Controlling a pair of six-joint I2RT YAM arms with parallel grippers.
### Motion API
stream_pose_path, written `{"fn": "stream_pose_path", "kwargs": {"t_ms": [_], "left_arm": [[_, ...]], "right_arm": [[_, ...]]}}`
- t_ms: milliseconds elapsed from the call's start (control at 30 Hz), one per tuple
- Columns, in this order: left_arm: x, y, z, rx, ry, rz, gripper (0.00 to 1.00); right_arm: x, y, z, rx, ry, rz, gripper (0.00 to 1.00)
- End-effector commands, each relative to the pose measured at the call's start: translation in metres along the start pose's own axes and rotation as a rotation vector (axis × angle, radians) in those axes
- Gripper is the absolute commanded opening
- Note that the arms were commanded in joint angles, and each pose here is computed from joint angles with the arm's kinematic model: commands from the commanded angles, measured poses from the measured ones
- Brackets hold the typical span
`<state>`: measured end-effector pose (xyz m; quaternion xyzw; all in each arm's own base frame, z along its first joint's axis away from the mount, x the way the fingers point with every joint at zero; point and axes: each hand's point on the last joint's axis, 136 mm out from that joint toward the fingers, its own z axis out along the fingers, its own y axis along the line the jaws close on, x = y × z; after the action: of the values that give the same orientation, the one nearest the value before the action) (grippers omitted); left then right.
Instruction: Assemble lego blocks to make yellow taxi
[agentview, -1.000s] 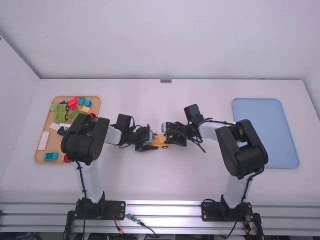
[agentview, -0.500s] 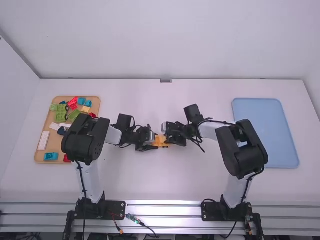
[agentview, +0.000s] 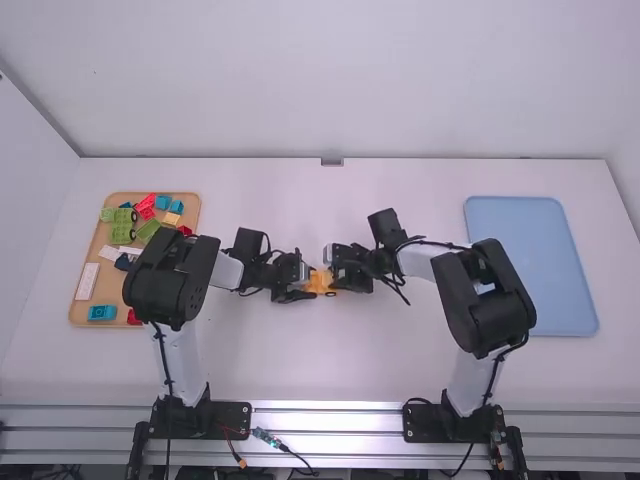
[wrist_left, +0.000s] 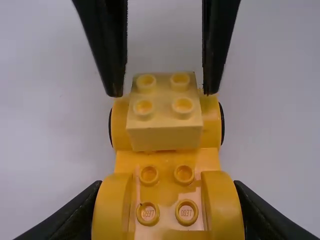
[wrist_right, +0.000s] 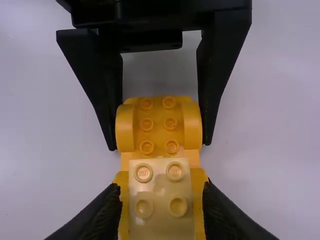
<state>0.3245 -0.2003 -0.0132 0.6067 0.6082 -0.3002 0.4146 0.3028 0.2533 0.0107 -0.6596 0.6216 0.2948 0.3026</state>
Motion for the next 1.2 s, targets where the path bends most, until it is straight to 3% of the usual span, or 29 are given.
{"fn": "stream_pose_path", "kwargs": {"t_ms": [0, 67, 100, 367, 433, 500, 567, 900, 1167], "left_arm": [[0.010, -0.009, 0.004, 0.012, 0.036, -0.019, 0.56], [0.010, -0.009, 0.004, 0.012, 0.036, -0.019, 0.56], [0.010, -0.009, 0.004, 0.012, 0.036, -0.018, 0.56], [0.011, -0.009, 0.004, 0.011, 0.039, -0.018, 0.56], [0.010, -0.009, 0.003, 0.010, 0.038, -0.019, 0.56], [0.011, -0.009, 0.004, 0.010, 0.039, -0.019, 0.55], [0.010, -0.009, 0.004, 0.011, 0.039, -0.019, 0.55], [0.010, -0.009, 0.003, 0.012, 0.036, -0.021, 0.54], [0.010, -0.010, 0.004, 0.013, 0.037, -0.029, 0.53]], "right_arm": [[-0.004, 0.002, -0.003, 0.001, -0.008, -0.006, 0.49], [-0.004, 0.002, -0.003, 0.002, -0.008, -0.008, 0.53], [-0.005, 0.001, -0.003, 0.006, -0.011, -0.012, 0.68], [-0.027, -0.002, -0.020, 0.019, -0.079, -0.038, 0.70], [-0.033, -0.003, -0.027, 0.025, -0.103, -0.041, 0.62], [-0.038, -0.003, -0.035, 0.028, -0.128, -0.040, 0.26], [-0.040, -0.002, -0.037, 0.021, -0.146, -0.034, 0.00], [-0.028, 0.008, -0.031, -0.066, -0.269, -0.034, 0.00], [-0.022, 0.011, -0.020, -0.072, -0.211, -0.034, 0.00]]}}
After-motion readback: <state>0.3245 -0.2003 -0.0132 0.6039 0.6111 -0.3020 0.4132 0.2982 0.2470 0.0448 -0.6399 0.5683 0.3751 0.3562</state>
